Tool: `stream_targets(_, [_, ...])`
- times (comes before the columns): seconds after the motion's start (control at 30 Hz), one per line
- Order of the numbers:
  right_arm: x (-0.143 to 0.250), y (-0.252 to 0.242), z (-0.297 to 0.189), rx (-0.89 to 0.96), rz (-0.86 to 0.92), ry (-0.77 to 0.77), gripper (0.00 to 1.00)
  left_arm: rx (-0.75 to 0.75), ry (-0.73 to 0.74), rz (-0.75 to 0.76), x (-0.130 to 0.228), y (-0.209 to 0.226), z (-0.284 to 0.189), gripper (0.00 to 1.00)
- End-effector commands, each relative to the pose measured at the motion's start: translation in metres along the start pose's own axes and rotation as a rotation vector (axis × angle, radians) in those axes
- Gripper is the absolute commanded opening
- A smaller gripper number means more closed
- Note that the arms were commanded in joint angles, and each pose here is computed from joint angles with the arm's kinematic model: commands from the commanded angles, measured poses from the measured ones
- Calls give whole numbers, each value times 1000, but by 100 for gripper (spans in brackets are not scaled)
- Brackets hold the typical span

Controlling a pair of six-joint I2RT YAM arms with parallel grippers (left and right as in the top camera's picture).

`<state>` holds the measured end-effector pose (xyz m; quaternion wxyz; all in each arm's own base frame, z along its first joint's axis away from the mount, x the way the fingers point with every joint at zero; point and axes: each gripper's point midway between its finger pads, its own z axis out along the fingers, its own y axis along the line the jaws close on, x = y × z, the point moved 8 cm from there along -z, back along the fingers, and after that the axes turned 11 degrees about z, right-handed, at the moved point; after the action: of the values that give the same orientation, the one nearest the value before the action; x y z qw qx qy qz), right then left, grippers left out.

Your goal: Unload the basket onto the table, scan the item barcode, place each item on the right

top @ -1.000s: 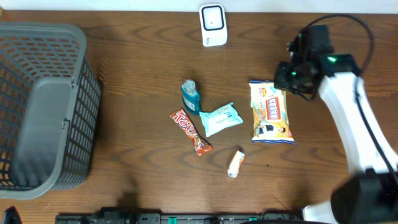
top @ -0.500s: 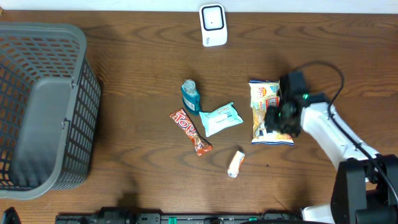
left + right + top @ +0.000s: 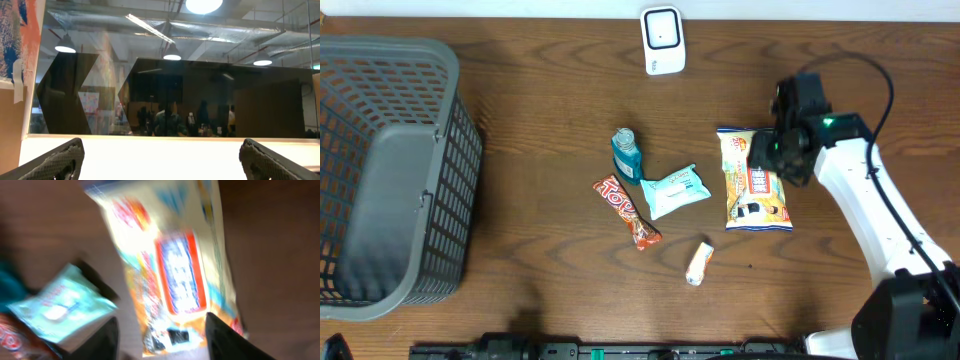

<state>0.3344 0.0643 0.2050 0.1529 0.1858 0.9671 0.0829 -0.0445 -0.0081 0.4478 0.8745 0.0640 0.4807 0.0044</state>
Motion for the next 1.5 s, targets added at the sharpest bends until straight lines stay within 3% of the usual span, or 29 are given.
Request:
stream_targets(0.0, [0,19,-9,2,-112,-63,65,-10,-1,15,0,0,0,98])
stream_targets(0.17, [14,28,15,137,-189,-92,74,-10,-2,15,0,0,0,98])
stream_targets(0.43, [35,37,69,420,-298,-102,78,-10,-4,16,0,0,0,98])
stream_targets(0.57, [47,37,91,470,-343,-49,80,-10,-5,16,0,0,0,98])
stream_targets(0.87, [62,11,121,676,-303,29,83,-10,-5,16,0,0,0,99])
stream_targets(0.93, [67,4,130,708,-313,72,76,-11,-6,16,0,0,0,98])
stream_targets(1.07, [77,-2,146,743,-331,139,50,-11,-13,17,-2,1,0,98])
stream_targets(1.17, [79,-3,148,746,-333,155,25,-11,-13,17,-2,1,0,98])
stream_targets(1.33, [72,17,134,608,-330,255,13,-11,-13,17,-2,1,0,98])
stream_targets(1.47, [55,46,99,375,-391,372,4,-11,-13,17,-2,1,0,98])
